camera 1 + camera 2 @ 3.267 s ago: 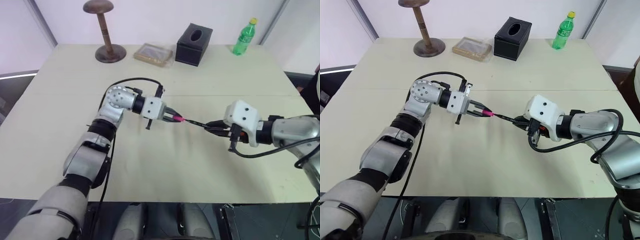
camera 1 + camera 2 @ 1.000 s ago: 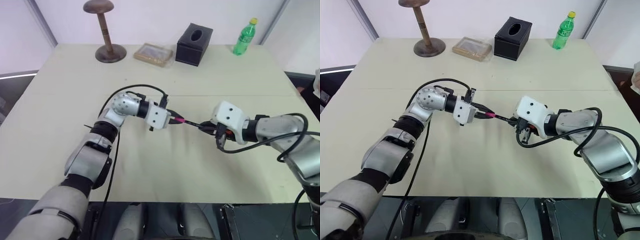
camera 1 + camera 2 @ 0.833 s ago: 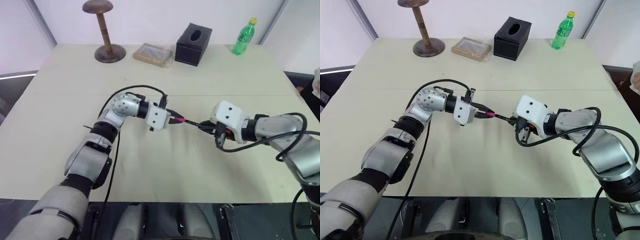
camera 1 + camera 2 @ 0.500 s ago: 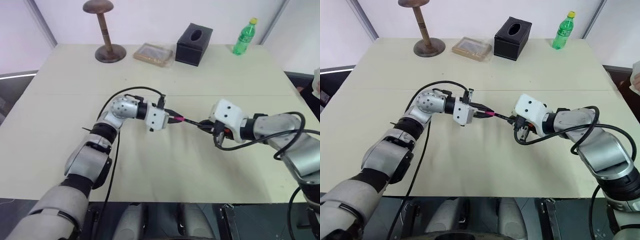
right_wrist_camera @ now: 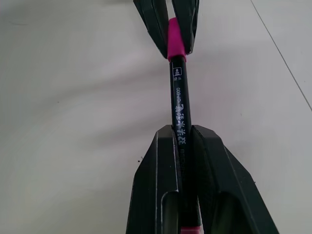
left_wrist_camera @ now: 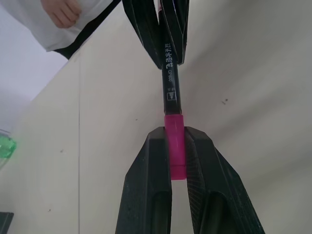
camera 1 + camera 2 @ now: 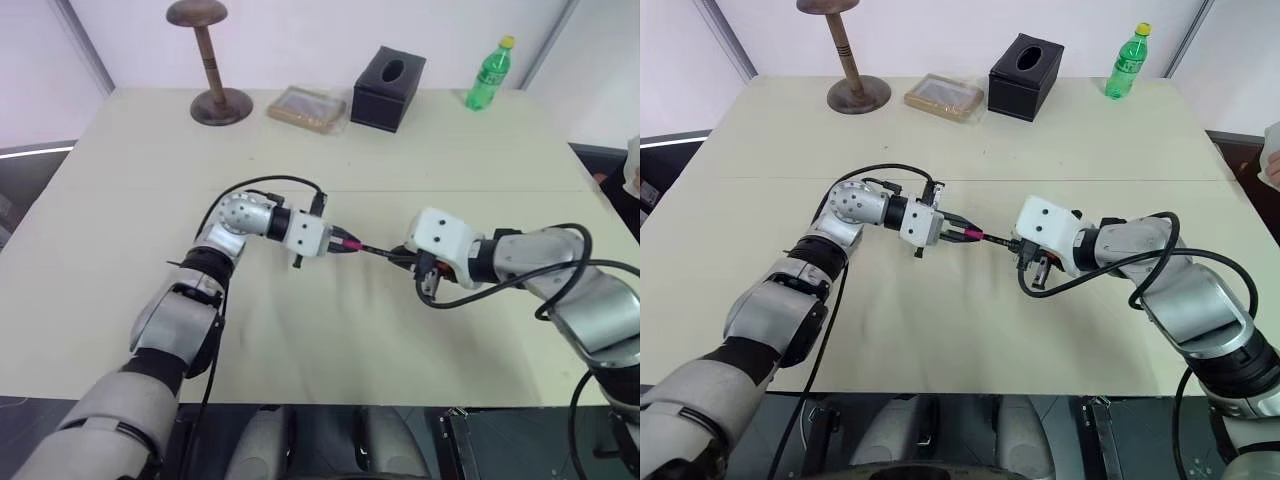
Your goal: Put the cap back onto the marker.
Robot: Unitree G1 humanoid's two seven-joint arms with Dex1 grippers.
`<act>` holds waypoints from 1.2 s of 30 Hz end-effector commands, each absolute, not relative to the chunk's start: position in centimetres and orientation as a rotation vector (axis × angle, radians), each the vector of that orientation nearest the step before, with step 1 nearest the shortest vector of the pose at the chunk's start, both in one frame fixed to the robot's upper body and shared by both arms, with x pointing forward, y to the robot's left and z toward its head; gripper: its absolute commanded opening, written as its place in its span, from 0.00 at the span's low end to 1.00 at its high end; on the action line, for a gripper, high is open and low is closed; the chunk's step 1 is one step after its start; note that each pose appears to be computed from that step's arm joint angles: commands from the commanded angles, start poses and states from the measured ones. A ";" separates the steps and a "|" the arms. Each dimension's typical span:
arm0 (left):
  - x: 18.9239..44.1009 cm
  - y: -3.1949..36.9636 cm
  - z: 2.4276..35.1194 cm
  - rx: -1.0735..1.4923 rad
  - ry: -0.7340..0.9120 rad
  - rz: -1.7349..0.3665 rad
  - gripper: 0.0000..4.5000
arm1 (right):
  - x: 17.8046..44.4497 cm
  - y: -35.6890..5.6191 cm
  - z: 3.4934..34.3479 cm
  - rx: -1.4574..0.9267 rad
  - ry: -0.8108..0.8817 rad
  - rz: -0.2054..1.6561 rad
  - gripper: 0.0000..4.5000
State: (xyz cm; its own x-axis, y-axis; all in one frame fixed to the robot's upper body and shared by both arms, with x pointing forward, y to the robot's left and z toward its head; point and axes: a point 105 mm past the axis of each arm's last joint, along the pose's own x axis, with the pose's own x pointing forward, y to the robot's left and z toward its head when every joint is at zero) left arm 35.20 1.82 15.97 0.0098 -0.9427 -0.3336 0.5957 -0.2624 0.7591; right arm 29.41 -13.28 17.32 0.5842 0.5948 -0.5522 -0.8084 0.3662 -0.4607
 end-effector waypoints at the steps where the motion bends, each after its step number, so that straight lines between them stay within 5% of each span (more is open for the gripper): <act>1: 34.1 -1.2 19.6 0.954 -0.683 -1.580 0.00 | 28.5 -11.0 18.3 -0.811 0.220 1.005 0.01; 36: 33.1 -3.1 19.6 1.048 -0.758 -1.598 0.00 | 29.7 -10.2 18.5 -0.880 0.198 0.981 0.01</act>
